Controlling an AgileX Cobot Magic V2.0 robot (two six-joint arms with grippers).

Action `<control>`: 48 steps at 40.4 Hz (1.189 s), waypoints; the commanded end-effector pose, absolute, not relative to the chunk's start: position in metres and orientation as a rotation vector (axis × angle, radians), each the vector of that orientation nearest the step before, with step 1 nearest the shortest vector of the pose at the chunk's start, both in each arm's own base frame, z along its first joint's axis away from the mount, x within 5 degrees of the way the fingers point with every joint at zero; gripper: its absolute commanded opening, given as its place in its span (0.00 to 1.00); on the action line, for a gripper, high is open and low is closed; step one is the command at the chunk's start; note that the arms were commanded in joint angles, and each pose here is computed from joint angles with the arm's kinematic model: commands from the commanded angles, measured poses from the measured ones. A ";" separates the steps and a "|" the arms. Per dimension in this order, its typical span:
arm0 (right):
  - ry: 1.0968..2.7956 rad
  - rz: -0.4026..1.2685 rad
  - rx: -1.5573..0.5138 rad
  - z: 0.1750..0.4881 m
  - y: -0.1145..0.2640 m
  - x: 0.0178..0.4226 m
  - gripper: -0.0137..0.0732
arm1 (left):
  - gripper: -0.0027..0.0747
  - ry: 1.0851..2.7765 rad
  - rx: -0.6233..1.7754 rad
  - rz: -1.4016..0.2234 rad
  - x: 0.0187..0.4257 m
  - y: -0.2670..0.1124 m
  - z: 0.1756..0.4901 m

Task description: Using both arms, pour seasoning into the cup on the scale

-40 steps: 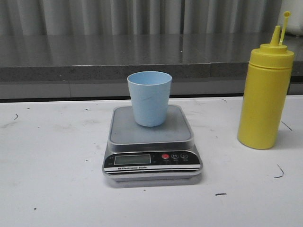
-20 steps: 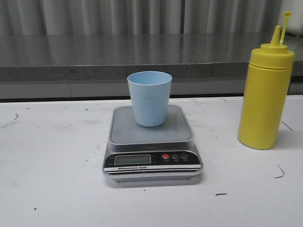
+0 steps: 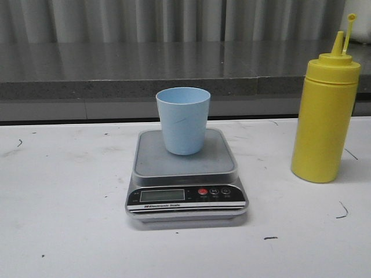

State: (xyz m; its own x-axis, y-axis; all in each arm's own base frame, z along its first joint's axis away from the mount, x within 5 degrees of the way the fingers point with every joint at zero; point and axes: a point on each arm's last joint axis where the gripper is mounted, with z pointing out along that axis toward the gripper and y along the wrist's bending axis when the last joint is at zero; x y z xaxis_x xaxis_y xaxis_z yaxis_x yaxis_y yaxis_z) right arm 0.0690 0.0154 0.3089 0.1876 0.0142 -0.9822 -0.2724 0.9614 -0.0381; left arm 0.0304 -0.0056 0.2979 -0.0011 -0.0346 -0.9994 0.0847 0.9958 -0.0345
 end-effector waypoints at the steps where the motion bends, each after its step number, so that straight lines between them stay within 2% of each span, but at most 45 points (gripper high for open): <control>1: 1.346 0.184 -0.223 0.318 0.014 0.068 0.08 | 0.01 1.476 0.020 -0.103 0.029 -0.005 0.313; 9: 1.346 0.183 -0.222 0.318 0.014 0.068 0.08 | 0.01 1.475 -0.098 -0.194 0.035 -0.003 0.299; 28: 1.351 0.180 -0.221 0.316 0.014 0.069 0.08 | 0.01 1.475 -0.061 -0.126 0.048 -0.002 0.239; 39: 1.351 0.180 -0.221 0.316 0.014 0.069 0.08 | 0.01 1.600 -0.068 -0.121 0.056 -0.002 0.194; 48: 1.351 0.181 -0.222 0.316 0.014 0.069 0.08 | 0.01 1.621 -0.068 -0.121 0.056 -0.002 0.193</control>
State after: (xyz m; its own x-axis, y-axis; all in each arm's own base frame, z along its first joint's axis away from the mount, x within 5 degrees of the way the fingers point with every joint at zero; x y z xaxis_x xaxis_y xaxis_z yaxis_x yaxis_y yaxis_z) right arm 0.0690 0.0154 0.3078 0.1860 0.0117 -0.9825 -0.2729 0.9612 -0.0402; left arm 0.0555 -0.0029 0.1928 -0.1237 -0.1139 -0.9858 0.0298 0.9925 -0.1184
